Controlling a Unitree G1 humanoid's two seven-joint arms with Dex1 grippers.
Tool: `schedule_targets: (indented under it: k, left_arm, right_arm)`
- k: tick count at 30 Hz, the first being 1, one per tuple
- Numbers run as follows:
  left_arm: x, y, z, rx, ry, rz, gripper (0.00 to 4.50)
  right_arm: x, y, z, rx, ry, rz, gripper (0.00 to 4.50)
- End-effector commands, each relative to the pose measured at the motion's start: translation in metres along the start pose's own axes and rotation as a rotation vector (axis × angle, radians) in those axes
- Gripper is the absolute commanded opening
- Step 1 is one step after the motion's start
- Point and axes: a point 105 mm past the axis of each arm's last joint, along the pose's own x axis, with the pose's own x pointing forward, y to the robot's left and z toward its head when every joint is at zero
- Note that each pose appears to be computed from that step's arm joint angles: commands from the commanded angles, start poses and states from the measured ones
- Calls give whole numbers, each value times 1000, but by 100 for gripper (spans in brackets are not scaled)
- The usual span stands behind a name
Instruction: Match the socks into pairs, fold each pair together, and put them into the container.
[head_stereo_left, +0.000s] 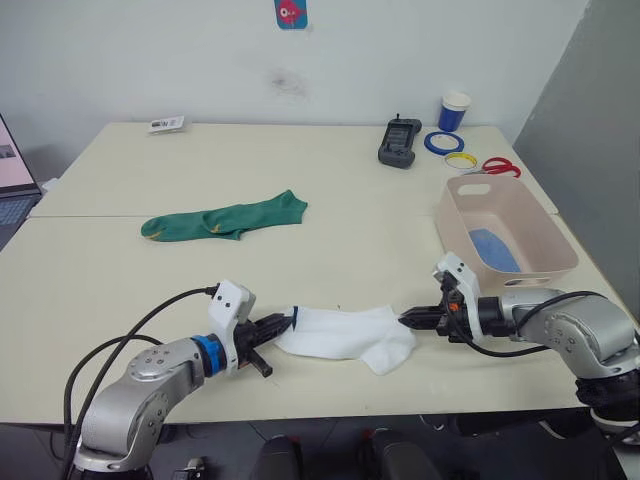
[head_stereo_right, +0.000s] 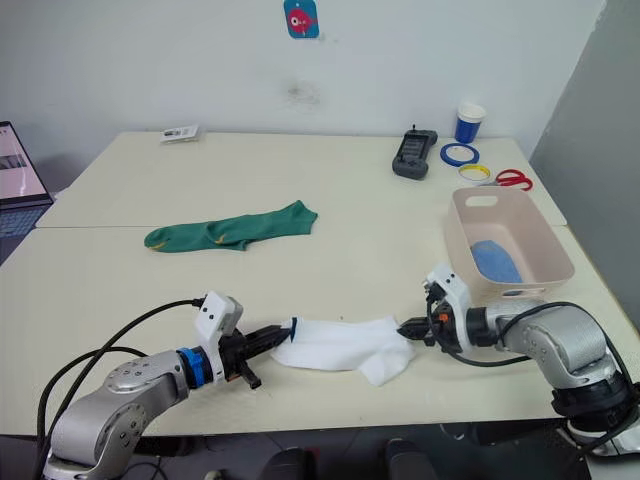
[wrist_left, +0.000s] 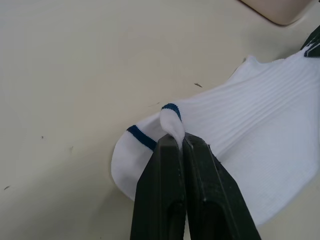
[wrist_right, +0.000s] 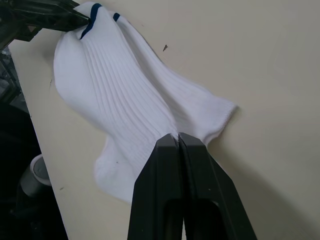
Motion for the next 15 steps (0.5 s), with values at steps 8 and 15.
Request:
schedule_targets:
  k: [8, 15]
  left_arm:
    - [1, -4, 9, 48, -48, -1, 4]
    - [-3, -1, 11, 53, -56, 12, 4]
  right_arm:
    - [13, -8, 19, -106, -24, 14, 0]
    - [18, -3, 28, -128, -36, 40, 0]
